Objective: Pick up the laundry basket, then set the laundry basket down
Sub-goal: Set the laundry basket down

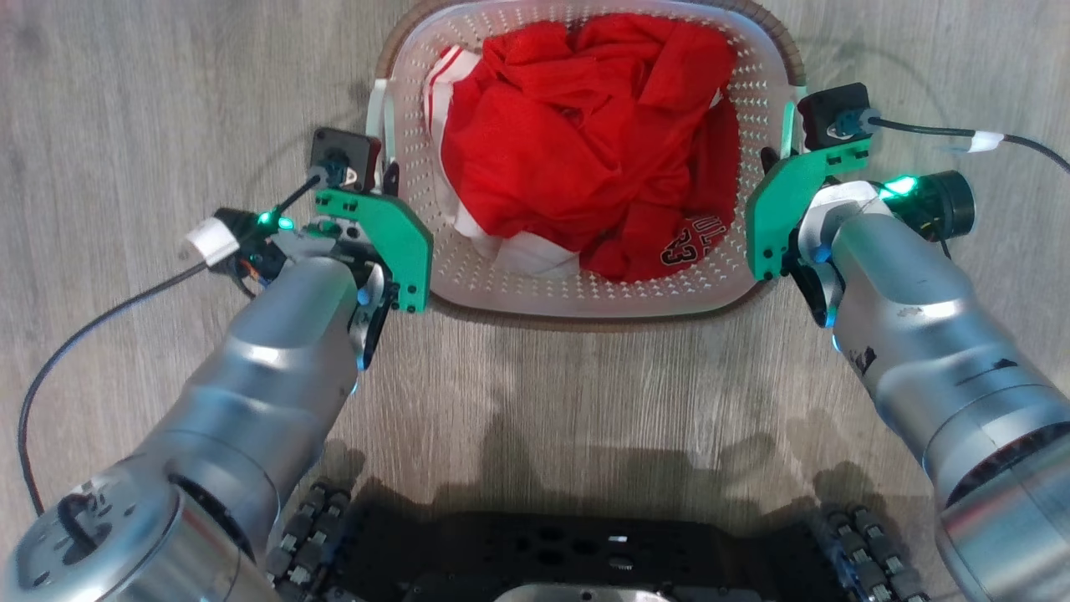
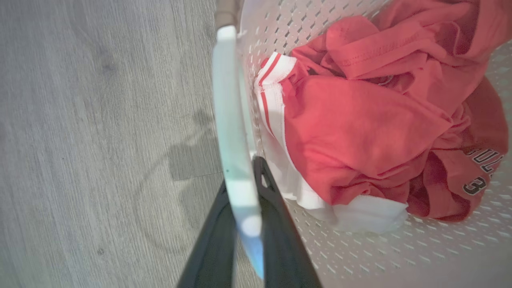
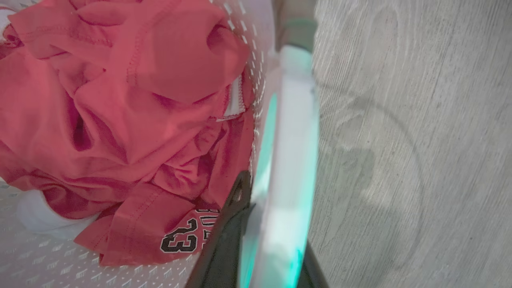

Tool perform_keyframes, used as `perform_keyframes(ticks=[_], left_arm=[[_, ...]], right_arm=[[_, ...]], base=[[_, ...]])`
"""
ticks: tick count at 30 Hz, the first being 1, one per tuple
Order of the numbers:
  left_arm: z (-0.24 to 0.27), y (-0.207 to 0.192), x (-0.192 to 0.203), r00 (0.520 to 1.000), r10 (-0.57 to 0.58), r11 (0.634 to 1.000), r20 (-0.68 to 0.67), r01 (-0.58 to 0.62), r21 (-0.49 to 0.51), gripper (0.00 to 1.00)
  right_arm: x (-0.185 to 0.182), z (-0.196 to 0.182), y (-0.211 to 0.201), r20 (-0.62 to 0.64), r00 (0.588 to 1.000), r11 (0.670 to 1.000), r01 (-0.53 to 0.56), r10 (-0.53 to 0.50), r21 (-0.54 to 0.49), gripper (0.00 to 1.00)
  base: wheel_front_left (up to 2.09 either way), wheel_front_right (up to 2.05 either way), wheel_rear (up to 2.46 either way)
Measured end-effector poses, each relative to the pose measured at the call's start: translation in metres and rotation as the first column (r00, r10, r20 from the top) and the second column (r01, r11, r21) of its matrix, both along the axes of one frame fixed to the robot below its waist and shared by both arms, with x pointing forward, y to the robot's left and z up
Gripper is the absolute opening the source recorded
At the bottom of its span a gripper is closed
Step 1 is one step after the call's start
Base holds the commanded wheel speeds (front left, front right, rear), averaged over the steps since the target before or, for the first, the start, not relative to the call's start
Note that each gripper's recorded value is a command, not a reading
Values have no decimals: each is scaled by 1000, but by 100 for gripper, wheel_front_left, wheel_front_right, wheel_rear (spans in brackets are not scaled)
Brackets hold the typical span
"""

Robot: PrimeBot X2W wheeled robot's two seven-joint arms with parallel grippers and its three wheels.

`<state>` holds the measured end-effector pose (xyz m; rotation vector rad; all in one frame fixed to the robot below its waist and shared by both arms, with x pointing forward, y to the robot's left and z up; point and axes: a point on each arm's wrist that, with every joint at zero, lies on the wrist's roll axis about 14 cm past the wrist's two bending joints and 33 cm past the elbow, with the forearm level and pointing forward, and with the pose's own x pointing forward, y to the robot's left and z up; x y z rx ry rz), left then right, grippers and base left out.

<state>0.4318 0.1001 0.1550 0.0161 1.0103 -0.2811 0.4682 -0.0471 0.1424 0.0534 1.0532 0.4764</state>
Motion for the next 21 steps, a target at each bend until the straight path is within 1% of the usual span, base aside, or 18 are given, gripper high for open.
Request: perform_keyframes(ticks=[9,21], left_arm=[[-7,-1,2,1000,-4,1000,-7,4,-2,0],[-9,0,3,1000,3,1000,-5,-3,0,0]], right_arm=[[0,-9,0,-3,1000,1000,5,-5,0,0],[7,-11,0,11,1000,1000,6,-6,-2,0]], base=[[0,0,0],[0,0,0]])
